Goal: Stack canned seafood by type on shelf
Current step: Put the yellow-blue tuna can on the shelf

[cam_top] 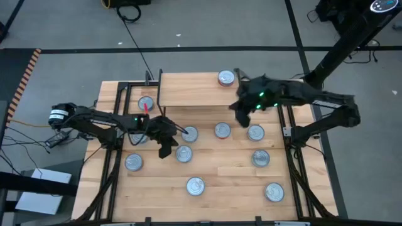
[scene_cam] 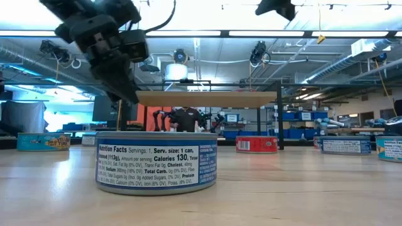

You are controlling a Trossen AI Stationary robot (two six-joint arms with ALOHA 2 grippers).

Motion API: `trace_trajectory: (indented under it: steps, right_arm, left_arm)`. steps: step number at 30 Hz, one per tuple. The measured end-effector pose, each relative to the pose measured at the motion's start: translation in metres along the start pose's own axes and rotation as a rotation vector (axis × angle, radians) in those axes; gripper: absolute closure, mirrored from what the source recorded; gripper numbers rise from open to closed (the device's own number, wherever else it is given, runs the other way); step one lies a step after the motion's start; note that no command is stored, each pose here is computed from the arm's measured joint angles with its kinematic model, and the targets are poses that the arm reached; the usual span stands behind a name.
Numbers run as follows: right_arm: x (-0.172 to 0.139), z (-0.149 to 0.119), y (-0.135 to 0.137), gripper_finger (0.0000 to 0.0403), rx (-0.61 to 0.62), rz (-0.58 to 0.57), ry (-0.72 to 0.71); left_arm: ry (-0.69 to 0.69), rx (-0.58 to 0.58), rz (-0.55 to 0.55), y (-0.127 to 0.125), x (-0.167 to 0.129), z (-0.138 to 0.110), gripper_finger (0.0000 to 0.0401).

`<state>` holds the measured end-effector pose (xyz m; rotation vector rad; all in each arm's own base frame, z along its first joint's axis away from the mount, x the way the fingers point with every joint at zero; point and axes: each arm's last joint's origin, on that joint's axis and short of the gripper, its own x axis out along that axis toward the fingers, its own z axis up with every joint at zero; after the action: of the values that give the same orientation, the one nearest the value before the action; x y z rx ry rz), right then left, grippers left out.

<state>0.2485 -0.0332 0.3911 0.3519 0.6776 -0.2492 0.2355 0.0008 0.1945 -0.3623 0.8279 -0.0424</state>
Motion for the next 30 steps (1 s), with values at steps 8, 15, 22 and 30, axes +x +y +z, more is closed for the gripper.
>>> trace_trajectory:
  steps: [8,15,22,30]
  right_arm:
    - [0.060,-0.001,0.045,0.0398,0.015,0.095,0.014]
    - [0.115,-0.019,0.054,0.0398,-0.121,0.129,0.185]
    - [0.169,-0.042,0.053,0.0398,-0.334,0.201,0.359]
    - [0.225,-0.075,0.063,0.0398,-0.406,0.238,0.459]
  left_arm:
    - [-0.047,0.029,-0.012,0.010,-0.001,-0.036,0.0401]
    - [-0.210,0.028,-0.035,0.019,0.010,-0.054,0.0401]
    - [-0.335,-0.073,0.072,0.024,0.014,-0.059,0.0401]
    - [-0.294,-0.072,0.172,0.030,0.024,-0.065,0.0401]
